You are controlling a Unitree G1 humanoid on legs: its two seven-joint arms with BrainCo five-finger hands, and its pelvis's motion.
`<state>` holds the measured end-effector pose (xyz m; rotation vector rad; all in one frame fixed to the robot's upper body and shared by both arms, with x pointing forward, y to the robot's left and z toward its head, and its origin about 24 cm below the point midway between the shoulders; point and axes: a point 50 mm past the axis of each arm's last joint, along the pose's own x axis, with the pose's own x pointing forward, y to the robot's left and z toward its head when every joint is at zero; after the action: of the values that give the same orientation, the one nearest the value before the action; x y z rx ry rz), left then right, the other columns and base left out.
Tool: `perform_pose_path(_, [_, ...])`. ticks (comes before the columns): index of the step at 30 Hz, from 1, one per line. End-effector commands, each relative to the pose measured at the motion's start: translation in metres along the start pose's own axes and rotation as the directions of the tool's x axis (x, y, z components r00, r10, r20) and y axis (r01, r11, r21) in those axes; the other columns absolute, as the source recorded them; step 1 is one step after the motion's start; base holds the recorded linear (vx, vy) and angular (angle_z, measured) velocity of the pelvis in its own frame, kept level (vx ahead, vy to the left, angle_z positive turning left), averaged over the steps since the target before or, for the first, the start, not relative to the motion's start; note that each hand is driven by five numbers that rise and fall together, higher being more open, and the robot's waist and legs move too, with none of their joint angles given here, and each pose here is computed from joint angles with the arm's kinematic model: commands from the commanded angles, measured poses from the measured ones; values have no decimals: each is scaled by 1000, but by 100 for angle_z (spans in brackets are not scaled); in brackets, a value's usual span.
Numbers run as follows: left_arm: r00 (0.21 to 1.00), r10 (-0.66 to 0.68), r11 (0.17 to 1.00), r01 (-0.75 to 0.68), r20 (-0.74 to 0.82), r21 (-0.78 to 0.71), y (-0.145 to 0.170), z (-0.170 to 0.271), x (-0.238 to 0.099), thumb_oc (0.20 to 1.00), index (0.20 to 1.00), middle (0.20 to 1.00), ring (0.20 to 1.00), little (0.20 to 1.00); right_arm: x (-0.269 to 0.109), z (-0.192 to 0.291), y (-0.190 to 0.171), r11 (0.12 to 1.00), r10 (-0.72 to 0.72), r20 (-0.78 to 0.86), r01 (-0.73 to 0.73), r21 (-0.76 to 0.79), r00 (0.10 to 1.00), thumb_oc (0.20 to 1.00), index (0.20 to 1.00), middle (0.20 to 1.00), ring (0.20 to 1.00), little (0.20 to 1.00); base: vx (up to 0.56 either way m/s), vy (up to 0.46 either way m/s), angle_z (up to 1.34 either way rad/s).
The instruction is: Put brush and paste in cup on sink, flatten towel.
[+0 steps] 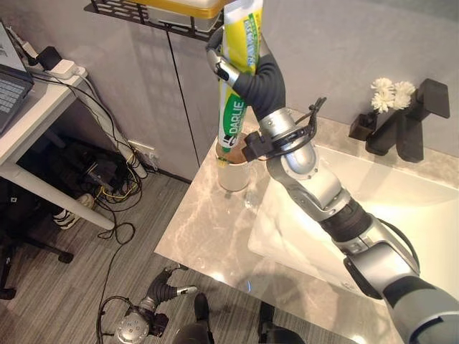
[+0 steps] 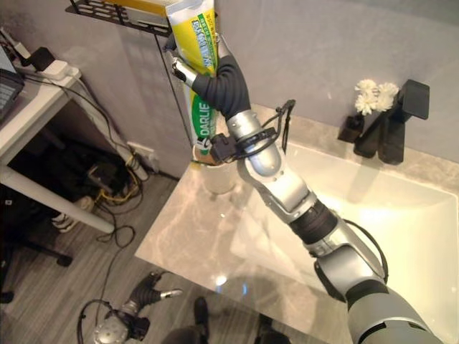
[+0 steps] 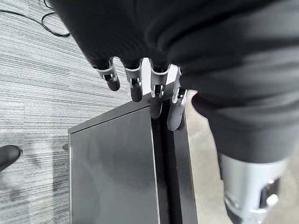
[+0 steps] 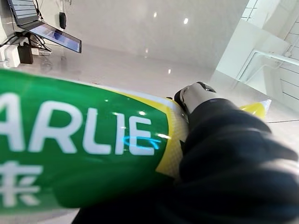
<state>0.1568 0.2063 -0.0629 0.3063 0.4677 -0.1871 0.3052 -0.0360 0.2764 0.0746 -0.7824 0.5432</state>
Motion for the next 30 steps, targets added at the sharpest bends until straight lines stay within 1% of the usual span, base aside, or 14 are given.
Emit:
perform_pose_path(1, [995,25,999,-28,91,26,12,20,9,1000,1000,1000,1000,1000,18,35,3,1000,17,170,-19,10,985,200,200,200,200,200,0,0,0])
perform_pose_path(18, [993,32,999,-32,115,3,14,25,8,1000,1000,1000,1000,1000,14,17,-3,999,-32,107,31,9,994,200,200,200,200,200,0,0,0])
perform_pose_path(19, [993,34,999,-35,115,2,15,25,8,1000,1000,1000,1000,1000,14,16,-5,999,-39,105,39,3,994,507,507,507,507,507,0,0,0])
perform_pose_path(20, [993,36,999,-36,116,-1,15,25,8,1000,1000,1000,1000,1000,13,16,-5,999,-43,104,43,1,994,1000,1000,1000,1000,1000,0,0,0])
perform_pose_path(27, [992,39,999,-39,117,-2,15,26,9,1000,1000,1000,1000,1000,11,19,-8,999,-47,120,49,-13,992,1000,1000,1000,1000,1000,0,0,0])
perform_pose_path(30, [994,30,1000,-30,109,-2,12,24,11,1000,1000,1000,1000,1000,8,29,-9,996,-36,170,48,-69,985,1000,1000,1000,1000,1000,0,0,0])
